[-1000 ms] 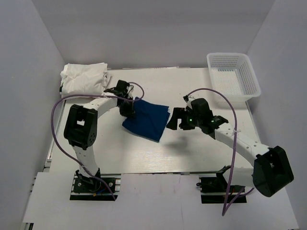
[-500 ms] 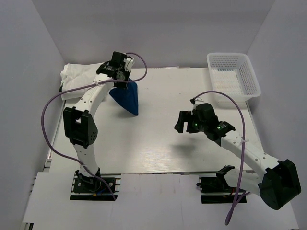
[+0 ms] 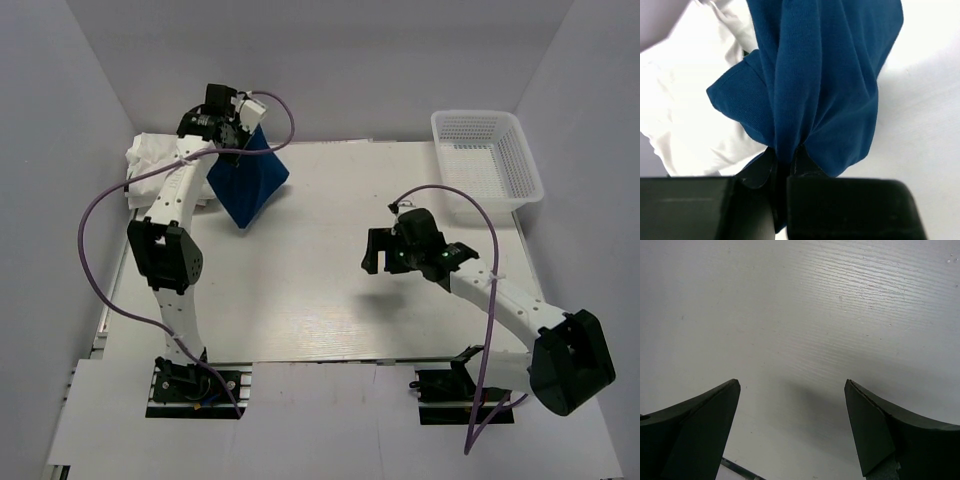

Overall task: Fold and stack the t-shirts
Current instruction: Put the neatly folded tshirt into the corner of the board with the left arm

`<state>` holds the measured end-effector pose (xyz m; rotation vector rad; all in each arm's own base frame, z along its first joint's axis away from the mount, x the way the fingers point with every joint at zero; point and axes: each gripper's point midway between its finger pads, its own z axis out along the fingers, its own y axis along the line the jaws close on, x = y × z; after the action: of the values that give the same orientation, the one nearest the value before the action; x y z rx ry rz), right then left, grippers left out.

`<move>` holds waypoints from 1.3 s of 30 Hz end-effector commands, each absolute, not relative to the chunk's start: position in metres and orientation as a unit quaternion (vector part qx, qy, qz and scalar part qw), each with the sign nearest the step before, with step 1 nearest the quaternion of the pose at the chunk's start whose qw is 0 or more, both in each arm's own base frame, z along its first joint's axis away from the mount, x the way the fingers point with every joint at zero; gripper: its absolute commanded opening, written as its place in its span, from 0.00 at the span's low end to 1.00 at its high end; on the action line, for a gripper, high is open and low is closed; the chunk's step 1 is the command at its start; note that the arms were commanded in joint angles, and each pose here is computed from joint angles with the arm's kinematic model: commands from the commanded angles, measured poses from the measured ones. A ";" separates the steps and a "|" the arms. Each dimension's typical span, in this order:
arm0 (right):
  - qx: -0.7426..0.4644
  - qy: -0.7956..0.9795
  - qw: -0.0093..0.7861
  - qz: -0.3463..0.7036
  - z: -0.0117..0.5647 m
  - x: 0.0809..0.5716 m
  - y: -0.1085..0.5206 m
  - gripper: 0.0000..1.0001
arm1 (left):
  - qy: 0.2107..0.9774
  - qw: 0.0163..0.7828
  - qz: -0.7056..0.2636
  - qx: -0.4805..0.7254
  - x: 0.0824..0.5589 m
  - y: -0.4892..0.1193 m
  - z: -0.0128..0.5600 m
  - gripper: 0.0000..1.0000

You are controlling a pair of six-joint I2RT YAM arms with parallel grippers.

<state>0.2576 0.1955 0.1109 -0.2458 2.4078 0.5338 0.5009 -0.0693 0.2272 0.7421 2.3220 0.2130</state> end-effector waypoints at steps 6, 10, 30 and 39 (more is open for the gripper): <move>-0.107 0.912 0.324 0.226 0.127 0.269 0.212 0.91 | 0.867 0.403 0.076 0.284 0.526 -0.040 0.276 0.00; -0.106 0.913 0.319 0.233 0.126 0.271 0.216 0.91 | 0.859 0.417 0.087 0.284 0.531 -0.018 0.286 0.00; -0.091 0.920 0.308 0.225 0.131 0.289 0.226 0.91 | 0.814 0.505 0.056 0.283 0.557 0.037 0.328 0.00; -0.098 0.928 0.287 0.215 0.125 0.299 0.235 0.91 | 0.833 0.492 0.063 0.243 0.566 0.083 0.300 0.00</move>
<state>0.2915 0.2308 0.1168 -0.2519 2.4883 0.5865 0.5574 0.0705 0.2954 0.6115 2.0667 0.1490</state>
